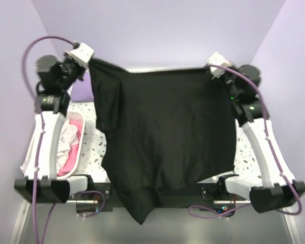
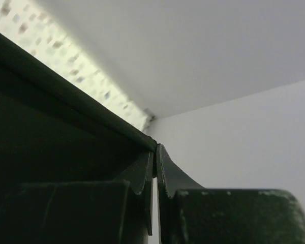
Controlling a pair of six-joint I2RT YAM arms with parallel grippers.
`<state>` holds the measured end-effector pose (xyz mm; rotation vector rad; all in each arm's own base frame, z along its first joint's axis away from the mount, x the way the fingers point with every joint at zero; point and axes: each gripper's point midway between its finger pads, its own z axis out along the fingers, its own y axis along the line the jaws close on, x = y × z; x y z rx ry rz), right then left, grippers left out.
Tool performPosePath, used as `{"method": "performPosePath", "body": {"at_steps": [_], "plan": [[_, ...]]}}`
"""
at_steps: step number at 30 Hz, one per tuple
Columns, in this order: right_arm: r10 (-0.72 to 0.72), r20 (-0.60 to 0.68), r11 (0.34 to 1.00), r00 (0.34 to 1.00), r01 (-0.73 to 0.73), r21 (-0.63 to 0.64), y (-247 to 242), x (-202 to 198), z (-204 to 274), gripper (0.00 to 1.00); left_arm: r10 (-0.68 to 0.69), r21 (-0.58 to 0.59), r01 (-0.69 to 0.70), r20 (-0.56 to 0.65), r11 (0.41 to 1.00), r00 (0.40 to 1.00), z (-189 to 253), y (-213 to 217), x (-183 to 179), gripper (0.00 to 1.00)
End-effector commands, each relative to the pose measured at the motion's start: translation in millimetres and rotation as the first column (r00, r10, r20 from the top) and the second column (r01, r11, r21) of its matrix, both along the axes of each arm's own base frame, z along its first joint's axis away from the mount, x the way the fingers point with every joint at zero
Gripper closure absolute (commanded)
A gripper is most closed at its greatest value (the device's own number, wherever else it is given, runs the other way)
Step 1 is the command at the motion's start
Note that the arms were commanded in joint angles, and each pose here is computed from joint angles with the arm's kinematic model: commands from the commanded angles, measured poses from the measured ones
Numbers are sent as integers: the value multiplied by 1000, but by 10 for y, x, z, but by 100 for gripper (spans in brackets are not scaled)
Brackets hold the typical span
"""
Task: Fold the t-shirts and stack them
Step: Flatten the tshirt out
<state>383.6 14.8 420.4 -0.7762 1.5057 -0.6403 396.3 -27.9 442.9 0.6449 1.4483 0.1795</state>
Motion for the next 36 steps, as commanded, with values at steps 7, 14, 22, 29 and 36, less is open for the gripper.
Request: {"method": "performPosePath", "body": {"at_steps": [7,14,22,29,36], "plan": [[30,-319,993,947,-64,-97,155,745,-1860,100,-137,-49,130,-480,990,866,-2241,-652,855,100],[-42,-474,986,879,-41,-165,93,1246,-2768,100,-91,-73,58,-628,996,773,-2977,-717,1533,100],[-80,-527,981,846,-25,-190,-12,1440,-3050,100,-54,-36,40,-653,999,756,-3162,-697,1809,100],[-42,-546,991,837,-37,-132,-73,1361,-2923,100,-32,-12,32,-651,999,758,-2885,-696,1420,100],[49,-588,990,807,-117,-78,-78,1172,-2850,100,1,23,21,-696,1000,718,-2765,-568,762,100]]}}
